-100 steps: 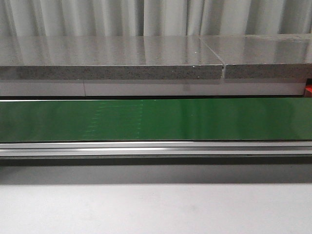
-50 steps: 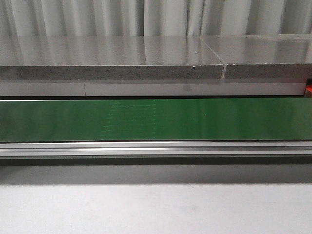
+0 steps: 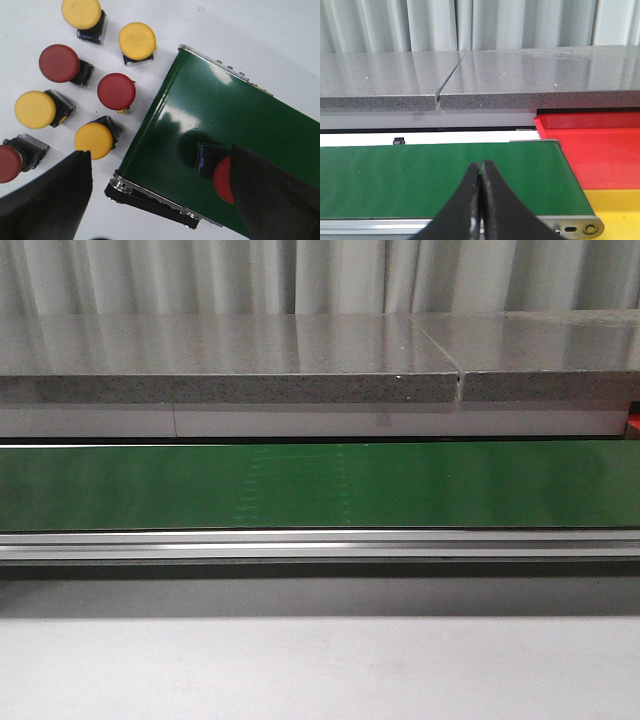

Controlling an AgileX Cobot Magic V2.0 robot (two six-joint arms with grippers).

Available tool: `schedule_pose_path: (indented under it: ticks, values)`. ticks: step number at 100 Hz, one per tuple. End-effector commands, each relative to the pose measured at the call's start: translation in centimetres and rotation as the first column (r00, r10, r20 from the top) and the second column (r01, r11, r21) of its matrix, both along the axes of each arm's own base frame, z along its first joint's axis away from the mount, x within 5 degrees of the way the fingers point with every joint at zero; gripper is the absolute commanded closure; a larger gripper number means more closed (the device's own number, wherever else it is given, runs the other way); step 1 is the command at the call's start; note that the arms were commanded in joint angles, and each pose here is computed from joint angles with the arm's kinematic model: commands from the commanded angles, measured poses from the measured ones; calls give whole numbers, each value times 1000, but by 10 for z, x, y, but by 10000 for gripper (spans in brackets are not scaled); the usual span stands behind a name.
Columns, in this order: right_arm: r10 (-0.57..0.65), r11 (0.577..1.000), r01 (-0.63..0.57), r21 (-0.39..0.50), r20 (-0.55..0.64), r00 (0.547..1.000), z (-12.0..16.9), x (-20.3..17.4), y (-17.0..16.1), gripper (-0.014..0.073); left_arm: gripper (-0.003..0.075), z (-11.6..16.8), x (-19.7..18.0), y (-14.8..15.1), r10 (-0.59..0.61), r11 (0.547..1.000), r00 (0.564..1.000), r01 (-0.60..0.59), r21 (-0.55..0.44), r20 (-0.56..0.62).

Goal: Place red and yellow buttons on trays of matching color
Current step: 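Set the red button on the green belt and open the left gripper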

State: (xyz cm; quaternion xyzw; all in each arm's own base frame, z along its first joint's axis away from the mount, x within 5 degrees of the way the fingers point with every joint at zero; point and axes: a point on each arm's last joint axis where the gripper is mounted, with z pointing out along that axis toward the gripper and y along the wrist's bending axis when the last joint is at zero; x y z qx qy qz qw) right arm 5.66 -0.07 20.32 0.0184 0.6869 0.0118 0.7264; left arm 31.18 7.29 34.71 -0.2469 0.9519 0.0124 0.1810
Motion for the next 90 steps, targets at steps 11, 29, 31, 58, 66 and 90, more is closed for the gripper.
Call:
schedule_pose_path:
  ticks: [11,29,31,58,66,90]
  values:
    - [12,1000,-12,-5,106,994,13,-2,1,660,178,20,-14,13,96,992,994,-90,-83,61]
    - [12,1000,-12,-5,106,994,13,-2,1,660,178,8,-21,28,210,970,978,-208,-126,10]
    - [12,1000,-12,-5,106,994,13,-2,1,660,178,6,-21,28,218,968,976,-216,-131,0]
    - [12,1000,-12,-5,106,994,13,-2,1,660,178,-39,-38,42,278,941,951,-298,-159,-136]
    - [12,1000,-12,-5,106,994,13,-2,1,660,178,-49,-38,42,284,940,950,-302,-158,-130]
    - [12,1000,-12,-5,106,994,13,-2,1,660,197,-75,-23,46,281,931,949,-306,-200,-142]
